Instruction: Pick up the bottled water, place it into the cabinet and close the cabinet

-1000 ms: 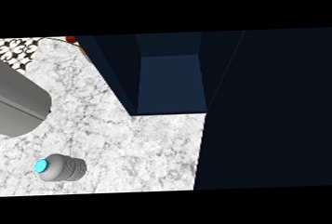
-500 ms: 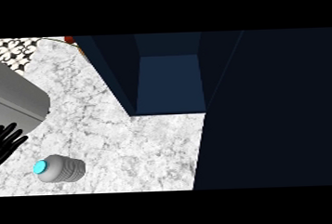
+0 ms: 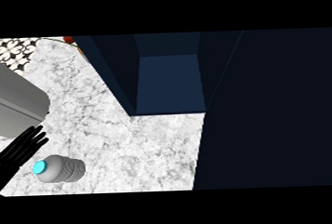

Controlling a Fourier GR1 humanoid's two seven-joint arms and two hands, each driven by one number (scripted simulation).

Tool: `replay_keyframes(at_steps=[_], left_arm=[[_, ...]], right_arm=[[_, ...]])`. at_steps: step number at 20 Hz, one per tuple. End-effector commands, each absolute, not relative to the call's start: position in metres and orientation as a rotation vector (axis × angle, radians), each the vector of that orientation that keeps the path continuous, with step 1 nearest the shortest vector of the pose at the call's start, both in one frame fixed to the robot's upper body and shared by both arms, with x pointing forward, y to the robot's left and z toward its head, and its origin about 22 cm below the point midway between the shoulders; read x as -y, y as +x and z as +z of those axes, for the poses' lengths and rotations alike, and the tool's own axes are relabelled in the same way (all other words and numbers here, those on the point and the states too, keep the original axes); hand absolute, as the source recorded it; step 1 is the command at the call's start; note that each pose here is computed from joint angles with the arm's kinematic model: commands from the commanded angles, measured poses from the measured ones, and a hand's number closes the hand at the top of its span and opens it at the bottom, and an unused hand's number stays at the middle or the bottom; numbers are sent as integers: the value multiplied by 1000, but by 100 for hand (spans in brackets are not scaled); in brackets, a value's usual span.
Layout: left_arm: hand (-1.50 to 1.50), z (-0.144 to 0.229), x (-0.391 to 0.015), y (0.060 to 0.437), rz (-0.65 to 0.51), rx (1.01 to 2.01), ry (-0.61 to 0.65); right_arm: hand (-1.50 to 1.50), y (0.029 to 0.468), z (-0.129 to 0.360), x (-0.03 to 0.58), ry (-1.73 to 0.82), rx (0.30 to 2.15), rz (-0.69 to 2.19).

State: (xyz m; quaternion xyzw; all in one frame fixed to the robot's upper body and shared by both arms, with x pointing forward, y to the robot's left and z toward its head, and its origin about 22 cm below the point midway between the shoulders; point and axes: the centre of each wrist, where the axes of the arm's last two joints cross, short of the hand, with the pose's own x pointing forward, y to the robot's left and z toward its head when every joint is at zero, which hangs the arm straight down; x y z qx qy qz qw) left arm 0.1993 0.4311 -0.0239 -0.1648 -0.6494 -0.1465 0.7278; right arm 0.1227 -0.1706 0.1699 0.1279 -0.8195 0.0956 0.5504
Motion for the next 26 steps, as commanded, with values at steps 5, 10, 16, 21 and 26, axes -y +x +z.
replay_keyframes(at_steps=[5, 10, 16, 21, 26], left_arm=[[-150, -65, -418, 213, -337, 1452, -444], [-150, -87, -416, 214, -287, 1456, -433], [-150, -111, -404, 207, -257, 1494, -424], [-150, -116, -393, 218, -231, 1516, -439], [-150, -127, -386, 219, -191, 1553, -444]], right_arm=[[-150, 109, 183, 178, 236, 1978, 251], [-150, 106, 185, 181, 228, 1991, 257], [-150, 110, 185, 181, 233, 1994, 248], [-150, 102, 185, 176, 238, 1993, 202], [-150, 110, 184, 173, 245, 1987, 245]])
